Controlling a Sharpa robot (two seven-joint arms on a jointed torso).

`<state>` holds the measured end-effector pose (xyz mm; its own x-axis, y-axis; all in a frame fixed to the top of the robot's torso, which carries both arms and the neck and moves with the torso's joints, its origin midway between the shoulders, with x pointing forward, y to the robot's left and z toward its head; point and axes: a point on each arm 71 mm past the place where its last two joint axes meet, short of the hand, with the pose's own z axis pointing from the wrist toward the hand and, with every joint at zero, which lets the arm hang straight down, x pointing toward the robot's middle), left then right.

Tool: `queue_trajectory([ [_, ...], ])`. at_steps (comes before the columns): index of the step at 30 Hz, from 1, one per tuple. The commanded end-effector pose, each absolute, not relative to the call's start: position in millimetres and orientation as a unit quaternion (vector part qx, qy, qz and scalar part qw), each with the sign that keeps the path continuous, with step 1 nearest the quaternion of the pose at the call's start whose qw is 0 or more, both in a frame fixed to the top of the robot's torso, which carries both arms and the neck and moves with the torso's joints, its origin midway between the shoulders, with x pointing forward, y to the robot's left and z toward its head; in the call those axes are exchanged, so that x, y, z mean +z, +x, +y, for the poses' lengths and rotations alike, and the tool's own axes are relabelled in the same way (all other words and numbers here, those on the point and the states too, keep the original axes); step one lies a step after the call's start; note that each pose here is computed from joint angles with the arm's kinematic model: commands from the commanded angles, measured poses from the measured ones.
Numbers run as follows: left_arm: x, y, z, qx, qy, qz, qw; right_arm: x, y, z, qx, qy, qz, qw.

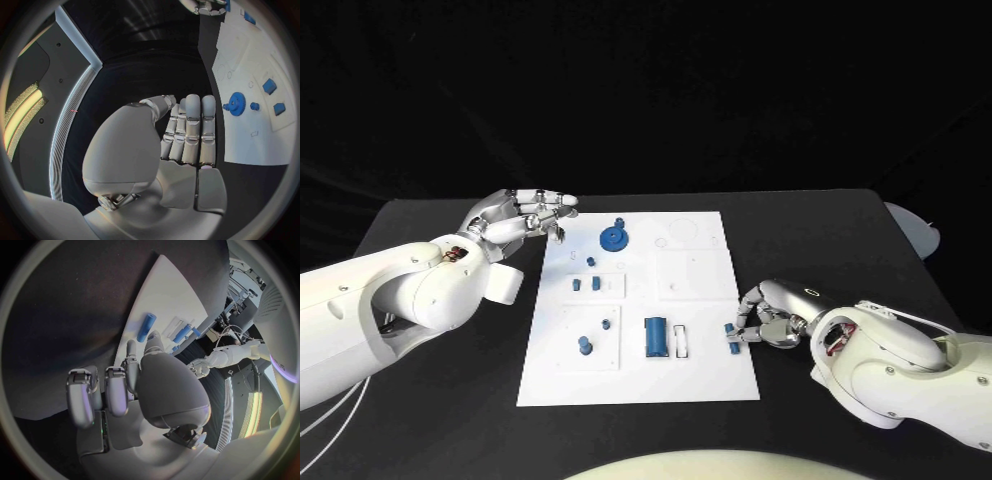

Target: Assemble the parts on the task board

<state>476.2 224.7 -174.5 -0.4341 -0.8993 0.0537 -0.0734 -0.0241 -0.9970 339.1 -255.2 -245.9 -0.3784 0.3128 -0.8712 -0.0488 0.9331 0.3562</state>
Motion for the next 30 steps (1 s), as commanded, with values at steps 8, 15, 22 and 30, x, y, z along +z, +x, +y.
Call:
queue_trajectory([
  [8,-173.4,475.8,223.4,-0.597,-0.400,0.604,0.345,-255,335,-251,0.154,0.066,0.828,0.536],
  [15,-173.4,475.6,224.0,-0.597,-0.400,0.604,0.345,-259,332,-245,0.155,0.053,0.833,0.529],
  [22,-173.4,475.4,224.8,-0.596,-0.401,0.604,0.345,-263,330,-241,0.145,0.017,0.836,0.529],
  [30,-173.4,475.1,225.7,-0.596,-0.401,0.605,0.344,-266,329,-235,0.125,-0.030,0.836,0.533],
])
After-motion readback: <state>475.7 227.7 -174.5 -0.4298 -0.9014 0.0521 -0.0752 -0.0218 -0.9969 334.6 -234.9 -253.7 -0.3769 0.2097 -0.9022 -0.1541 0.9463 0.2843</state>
